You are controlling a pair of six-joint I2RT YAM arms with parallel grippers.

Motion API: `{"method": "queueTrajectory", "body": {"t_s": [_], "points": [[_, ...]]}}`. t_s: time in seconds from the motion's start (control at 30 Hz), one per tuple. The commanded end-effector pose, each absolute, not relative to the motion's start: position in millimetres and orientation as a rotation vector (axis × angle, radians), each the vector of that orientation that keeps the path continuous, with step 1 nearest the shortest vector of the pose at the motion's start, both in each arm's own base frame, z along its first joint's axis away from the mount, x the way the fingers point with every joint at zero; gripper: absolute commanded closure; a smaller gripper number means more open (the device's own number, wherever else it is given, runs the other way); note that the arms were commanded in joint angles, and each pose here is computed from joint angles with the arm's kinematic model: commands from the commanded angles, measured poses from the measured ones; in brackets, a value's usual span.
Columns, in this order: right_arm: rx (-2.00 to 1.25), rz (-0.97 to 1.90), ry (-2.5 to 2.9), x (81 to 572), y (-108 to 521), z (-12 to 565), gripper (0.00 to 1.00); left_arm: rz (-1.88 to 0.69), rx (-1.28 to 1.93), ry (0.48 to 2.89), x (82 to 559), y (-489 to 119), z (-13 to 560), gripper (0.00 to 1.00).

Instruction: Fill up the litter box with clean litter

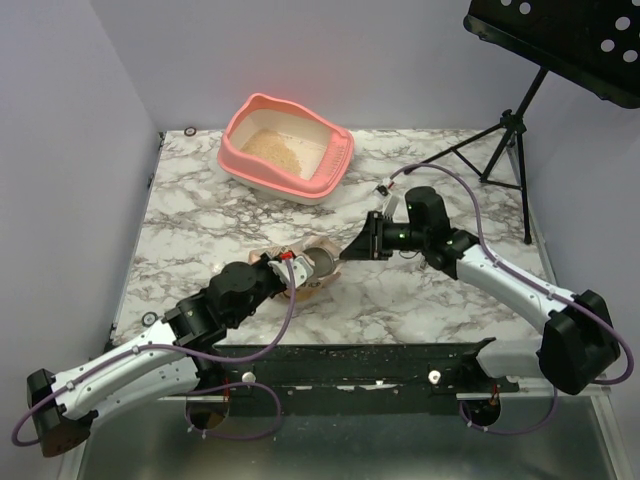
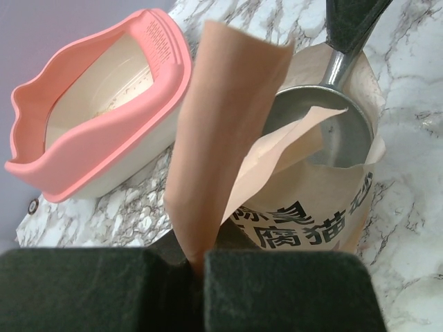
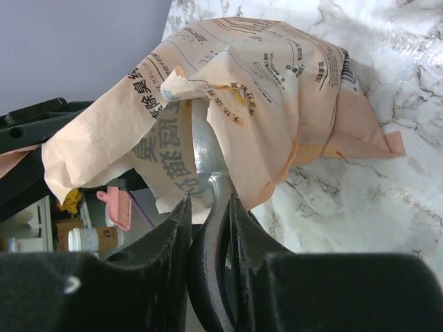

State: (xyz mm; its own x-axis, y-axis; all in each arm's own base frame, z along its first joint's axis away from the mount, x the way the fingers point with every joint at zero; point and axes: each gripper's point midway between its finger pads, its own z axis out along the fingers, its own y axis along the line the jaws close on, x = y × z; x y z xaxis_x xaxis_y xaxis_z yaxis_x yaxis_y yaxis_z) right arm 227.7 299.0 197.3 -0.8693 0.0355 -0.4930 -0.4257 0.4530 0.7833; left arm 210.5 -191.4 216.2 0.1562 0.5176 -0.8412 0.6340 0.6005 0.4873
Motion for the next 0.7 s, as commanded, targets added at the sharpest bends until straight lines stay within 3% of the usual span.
{"method": "queueTrajectory", "body": {"t_s": [0.0, 0.67], "points": [[-0.319, 1.502, 2.227, 219, 296, 214, 0.99, -0.204, 1.05, 1.442, 205, -211, 220, 1.0], [0.047, 1.475, 2.243, 234, 237, 198, 0.99, -0.104, 0.974, 1.487, 226, -234, 207, 1.0]]}}
